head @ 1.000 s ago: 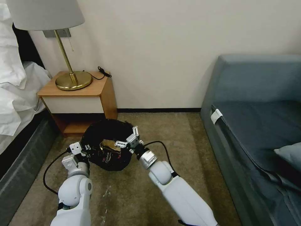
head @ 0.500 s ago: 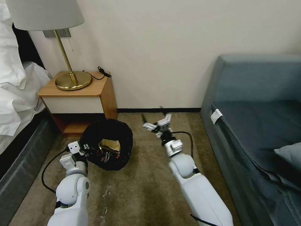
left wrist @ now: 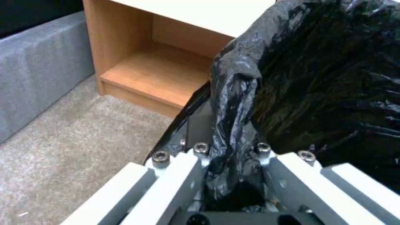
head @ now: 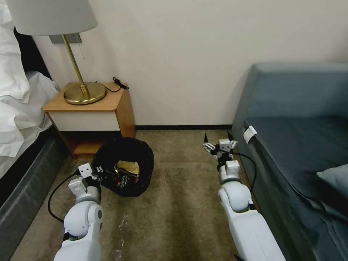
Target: Pick up the trash bin, then pick up the garbage on the floor and place it into the trash bin.
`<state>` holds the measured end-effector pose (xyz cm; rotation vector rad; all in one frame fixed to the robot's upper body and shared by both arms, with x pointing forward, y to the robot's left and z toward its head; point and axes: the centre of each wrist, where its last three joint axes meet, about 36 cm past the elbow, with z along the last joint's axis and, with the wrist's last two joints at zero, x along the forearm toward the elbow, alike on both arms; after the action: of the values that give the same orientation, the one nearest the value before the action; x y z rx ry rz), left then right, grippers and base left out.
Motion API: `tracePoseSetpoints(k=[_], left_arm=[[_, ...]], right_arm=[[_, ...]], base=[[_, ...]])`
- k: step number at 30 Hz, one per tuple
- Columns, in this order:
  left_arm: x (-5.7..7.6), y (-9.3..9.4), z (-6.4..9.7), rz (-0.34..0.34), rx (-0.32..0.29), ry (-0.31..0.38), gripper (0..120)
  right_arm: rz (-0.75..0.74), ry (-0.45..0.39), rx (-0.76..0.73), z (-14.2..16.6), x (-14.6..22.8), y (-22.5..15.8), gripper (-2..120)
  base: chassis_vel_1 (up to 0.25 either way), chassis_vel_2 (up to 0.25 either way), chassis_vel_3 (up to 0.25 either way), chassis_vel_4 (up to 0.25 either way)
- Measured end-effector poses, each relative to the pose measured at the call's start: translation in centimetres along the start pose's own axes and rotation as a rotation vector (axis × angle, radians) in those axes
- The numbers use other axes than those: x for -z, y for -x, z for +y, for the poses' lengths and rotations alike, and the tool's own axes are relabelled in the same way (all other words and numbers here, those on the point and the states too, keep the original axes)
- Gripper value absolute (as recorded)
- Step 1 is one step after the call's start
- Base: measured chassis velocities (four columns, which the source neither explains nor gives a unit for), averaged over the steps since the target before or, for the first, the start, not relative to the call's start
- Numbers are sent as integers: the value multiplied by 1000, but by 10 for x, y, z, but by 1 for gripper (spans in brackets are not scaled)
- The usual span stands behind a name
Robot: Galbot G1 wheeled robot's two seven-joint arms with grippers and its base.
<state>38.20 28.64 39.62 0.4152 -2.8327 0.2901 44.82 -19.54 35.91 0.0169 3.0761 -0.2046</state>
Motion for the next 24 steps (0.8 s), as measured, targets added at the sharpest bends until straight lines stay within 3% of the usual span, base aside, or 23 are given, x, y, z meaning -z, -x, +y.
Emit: tracePoseSetpoints(k=[15,21,24], left_arm=[[1,0,1,20,-13,-52,3],[1,0,0,64,1,-143,3],[1,5,3,86,42,-199,3]], right_arm=[[3,-9,20,-10,-8,-7,100],[-5,-16,33,-10,-18,-11,100],[-13,-23,44,-12,-23,-14,100]], base=[[0,0,0,0],[0,0,0,0],[0,0,0,0]])
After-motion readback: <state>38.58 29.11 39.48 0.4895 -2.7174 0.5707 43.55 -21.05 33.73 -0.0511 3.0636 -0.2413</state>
